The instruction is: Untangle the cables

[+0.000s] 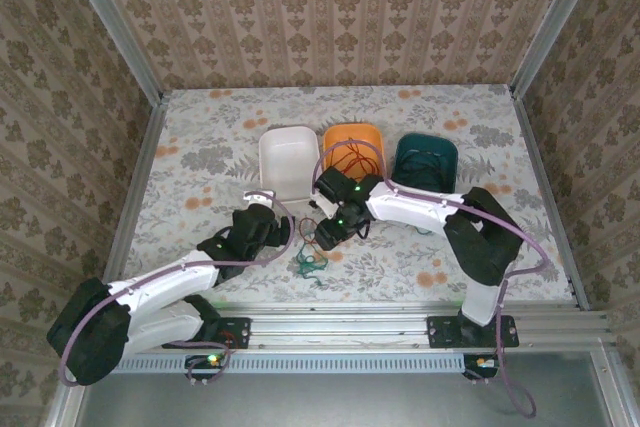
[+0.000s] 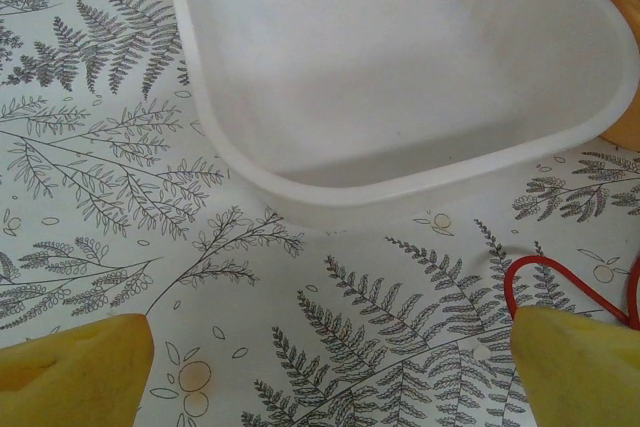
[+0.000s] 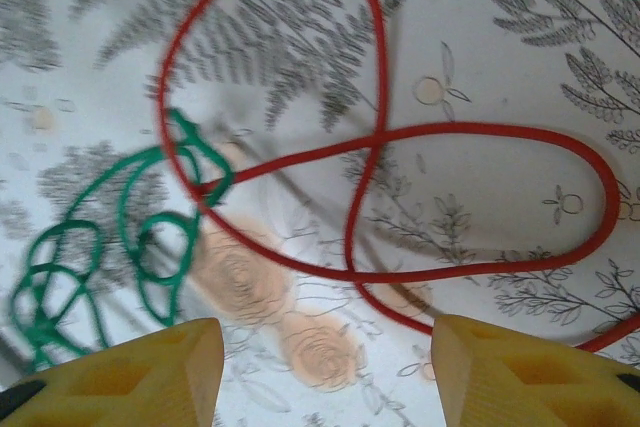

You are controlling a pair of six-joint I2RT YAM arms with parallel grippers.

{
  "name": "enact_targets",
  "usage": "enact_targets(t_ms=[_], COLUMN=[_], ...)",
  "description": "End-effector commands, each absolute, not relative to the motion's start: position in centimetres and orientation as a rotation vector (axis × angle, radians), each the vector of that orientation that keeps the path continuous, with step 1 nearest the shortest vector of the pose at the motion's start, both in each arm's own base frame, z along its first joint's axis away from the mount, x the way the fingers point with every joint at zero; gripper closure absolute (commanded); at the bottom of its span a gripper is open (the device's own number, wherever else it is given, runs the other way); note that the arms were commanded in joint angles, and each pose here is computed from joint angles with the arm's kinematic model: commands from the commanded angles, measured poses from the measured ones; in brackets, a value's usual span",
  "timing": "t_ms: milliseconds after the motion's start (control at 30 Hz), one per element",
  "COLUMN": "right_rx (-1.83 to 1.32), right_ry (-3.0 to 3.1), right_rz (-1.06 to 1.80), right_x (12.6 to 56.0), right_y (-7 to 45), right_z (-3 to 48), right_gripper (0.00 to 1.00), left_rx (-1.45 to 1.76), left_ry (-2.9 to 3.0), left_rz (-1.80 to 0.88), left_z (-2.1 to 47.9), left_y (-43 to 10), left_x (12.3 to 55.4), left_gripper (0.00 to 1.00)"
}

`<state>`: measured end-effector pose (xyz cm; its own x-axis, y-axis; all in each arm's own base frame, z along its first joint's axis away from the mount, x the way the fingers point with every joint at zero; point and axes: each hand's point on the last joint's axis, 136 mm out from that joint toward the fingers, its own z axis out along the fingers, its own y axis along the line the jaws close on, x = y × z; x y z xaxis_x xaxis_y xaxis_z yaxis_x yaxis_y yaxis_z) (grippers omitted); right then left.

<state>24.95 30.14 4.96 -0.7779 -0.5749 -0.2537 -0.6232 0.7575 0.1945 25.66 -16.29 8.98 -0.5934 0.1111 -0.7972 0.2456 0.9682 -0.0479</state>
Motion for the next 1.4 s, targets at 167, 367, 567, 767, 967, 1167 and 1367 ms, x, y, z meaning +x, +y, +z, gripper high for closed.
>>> enact_targets(t_ms=[167,367,567,767,967,1167,1367], right_rx=[-1.051,-1.115,-1.168,-1.198,-1.128,-0.969,-0.88], right_ry=[2.751,2.709,2.695,2.679,2.713,2.697,2.683], right_rz=[0.183,0.086,0.033,0.063,0.134,0.283,0.402], right_x=[25.9,25.8,26.0,26.5,26.7,27.5,27.1], right_y=[29.4,29.5,29.7,30.9,31.0,30.8,30.2], right_z=[3.3,3.0,2.7,2.0,1.7,4.0,6.7], right_gripper=[0.4,0.4,0.4,0.42,0.82,0.91,0.92], left_rx=[0.223,0.23,0.244,0.308,0.499,0.692,0.761], left_ry=[2.228,2.241,2.247,2.248,2.242,2.237,2.265], left_rz=[-0.212,-0.224,-0.233,-0.271,-0.312,-0.325,-0.274], left_z=[8.6,8.2,7.9,8.0,8.1,7.3,5.7], left_y=[-16.2,-16.4,-16.6,-17.5,-19.6,-22.0,-22.9], left_x=[25.4,25.3,25.2,24.9,23.5,21.6,21.5], left_gripper=[0.07,0.07,0.07,0.07,0.08,0.1,0.11])
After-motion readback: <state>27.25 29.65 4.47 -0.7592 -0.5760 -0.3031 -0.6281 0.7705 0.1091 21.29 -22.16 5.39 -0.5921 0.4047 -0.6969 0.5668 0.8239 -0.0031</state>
